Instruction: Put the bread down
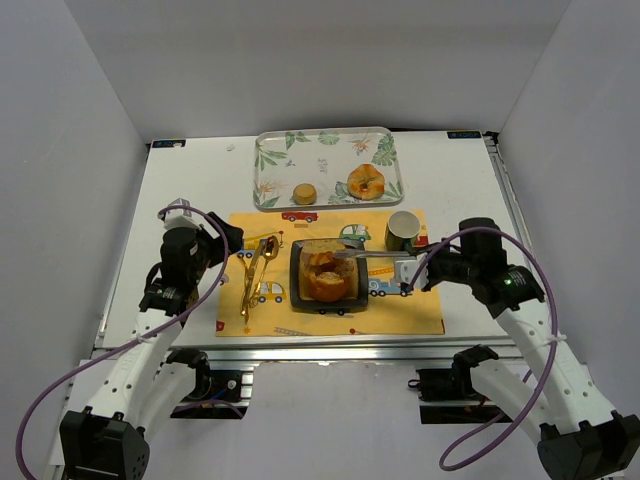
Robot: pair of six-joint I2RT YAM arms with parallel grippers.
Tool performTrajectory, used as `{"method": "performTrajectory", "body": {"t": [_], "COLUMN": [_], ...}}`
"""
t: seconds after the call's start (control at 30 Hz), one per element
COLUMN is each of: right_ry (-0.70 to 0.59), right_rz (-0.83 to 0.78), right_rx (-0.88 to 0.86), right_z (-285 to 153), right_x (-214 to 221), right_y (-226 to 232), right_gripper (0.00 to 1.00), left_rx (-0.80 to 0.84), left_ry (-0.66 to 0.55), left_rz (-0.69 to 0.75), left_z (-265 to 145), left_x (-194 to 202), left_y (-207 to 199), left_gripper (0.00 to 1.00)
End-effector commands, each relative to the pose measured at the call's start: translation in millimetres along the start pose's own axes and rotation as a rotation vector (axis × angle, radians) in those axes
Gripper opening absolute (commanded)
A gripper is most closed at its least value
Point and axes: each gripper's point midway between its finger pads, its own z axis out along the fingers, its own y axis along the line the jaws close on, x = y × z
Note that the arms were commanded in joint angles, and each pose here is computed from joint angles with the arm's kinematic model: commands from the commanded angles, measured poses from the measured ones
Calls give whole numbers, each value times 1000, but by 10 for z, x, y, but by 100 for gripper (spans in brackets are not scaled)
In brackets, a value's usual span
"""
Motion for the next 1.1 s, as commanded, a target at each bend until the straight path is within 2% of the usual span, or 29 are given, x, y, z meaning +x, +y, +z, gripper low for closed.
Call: {"method": "performTrajectory", "body": {"t": [0.0,0.13,0.17,0.37,0.67,0.77,0.8,0.83,0.87,0.9,0.97,1.0,1.07], "right_ry": [-55,-44,-48,-55,-73,-91,-92,-93,-89,-49,1,35,136], "right_rz": [-33,-45,-46,-47,-45,-9,103,174,247,428,579,727,883], "right_rx": [-45,-68,-67,-42,14,100,161,206,280,333,416,555,709], "right_z": [-33,-40,-44,-105,-307,-446,-467,-491,-579,-513,-514,-513,-491], "right_x": [-123,-95,-106,-160,-319,-444,-449,-461,-486,-344,-157,61,540], "right_y": [144,247,249,193,108,-115,-289,-441,-696,-878,-1106,-1336,-1432], "right_gripper": [10,25,32,44,47,38,31,13,6,1,0,0,0], "left_rx": [38,39,39,41,56,60,67,68,78,96,143,160,190], "left_ry": [-41,-45,-44,-40,-22,-16,-16,-9,-16,-7,5,16,53], "left_rz": [3,-2,-2,2,4,9,9,9,4,2,-9,-11,-10], "left_z": [-27,-35,-34,-31,23,43,44,64,73,78,113,127,161], "left_x": [-160,-159,-153,-147,-124,-129,-141,-123,-140,-123,-107,-85,-28], "left_y": [-114,-112,-107,-114,-149,-165,-187,-186,-210,-242,-333,-363,-422], "left_gripper": [92,92,92,92,92,92,91,91,88,85,70,38,0]}}
